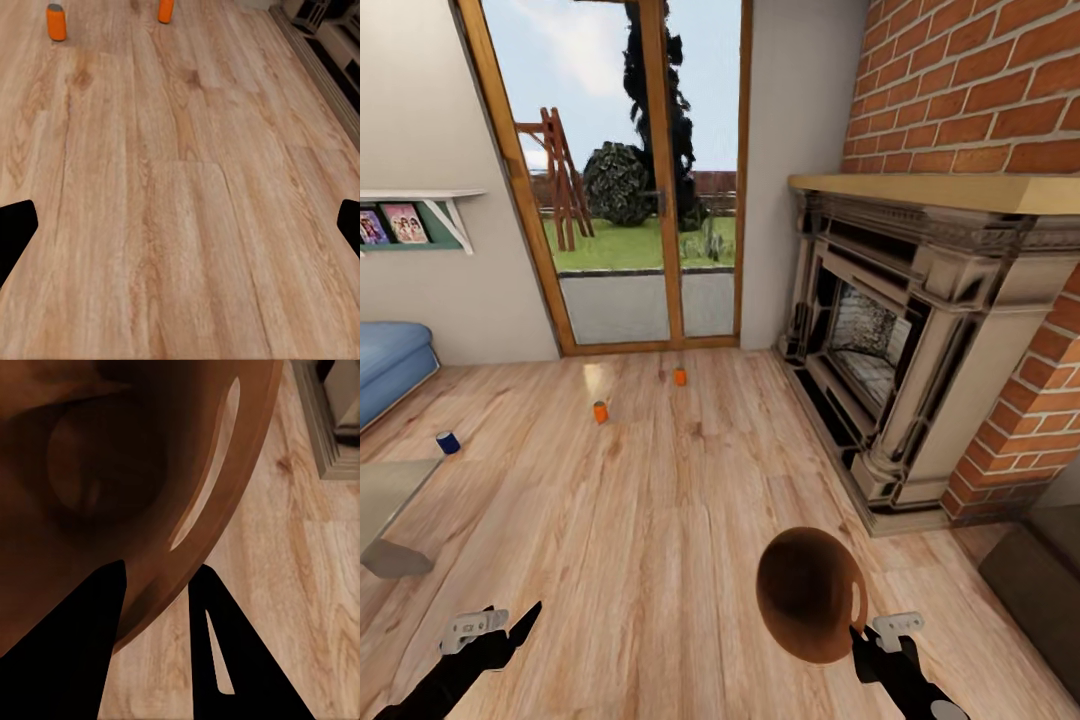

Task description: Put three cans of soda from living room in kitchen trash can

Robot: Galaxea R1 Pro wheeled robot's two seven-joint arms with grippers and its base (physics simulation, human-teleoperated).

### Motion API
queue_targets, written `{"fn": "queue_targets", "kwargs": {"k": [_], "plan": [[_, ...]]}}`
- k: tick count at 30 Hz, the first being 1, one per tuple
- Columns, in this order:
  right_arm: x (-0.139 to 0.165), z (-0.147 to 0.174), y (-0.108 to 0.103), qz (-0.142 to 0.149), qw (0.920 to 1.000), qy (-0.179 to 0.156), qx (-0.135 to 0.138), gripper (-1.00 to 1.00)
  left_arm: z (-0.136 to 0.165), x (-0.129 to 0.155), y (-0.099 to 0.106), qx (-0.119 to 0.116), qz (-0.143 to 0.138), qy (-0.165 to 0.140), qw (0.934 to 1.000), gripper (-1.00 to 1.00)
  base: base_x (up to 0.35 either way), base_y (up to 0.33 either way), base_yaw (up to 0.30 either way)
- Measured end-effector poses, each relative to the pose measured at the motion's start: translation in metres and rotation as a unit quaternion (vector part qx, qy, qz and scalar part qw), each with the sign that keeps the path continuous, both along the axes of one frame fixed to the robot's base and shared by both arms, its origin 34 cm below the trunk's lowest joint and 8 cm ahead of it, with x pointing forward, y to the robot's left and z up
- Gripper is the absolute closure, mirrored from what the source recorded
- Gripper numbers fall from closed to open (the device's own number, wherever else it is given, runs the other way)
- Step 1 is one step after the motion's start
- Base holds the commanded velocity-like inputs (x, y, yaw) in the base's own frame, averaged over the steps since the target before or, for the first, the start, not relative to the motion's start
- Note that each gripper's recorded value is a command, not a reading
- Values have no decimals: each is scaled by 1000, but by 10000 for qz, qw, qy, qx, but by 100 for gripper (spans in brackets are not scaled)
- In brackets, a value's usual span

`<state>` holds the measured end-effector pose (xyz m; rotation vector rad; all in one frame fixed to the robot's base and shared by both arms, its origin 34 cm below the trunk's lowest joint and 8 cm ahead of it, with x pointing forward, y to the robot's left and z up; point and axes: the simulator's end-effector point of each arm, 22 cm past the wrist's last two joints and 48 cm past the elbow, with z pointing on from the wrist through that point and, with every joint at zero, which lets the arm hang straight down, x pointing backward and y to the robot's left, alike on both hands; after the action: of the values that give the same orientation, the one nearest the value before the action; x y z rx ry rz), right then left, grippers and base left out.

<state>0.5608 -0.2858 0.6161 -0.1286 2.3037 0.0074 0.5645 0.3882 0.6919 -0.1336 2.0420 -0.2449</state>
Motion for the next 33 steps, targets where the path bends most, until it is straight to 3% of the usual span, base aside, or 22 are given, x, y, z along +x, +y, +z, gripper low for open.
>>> {"fn": "queue_targets", "kwargs": {"k": [33], "plan": [[-9, -10, 1, 40, 9999, 139, -31, 100, 0, 0, -1, -9, 5, -7, 10000, -100, 324, 1, 0]]}}
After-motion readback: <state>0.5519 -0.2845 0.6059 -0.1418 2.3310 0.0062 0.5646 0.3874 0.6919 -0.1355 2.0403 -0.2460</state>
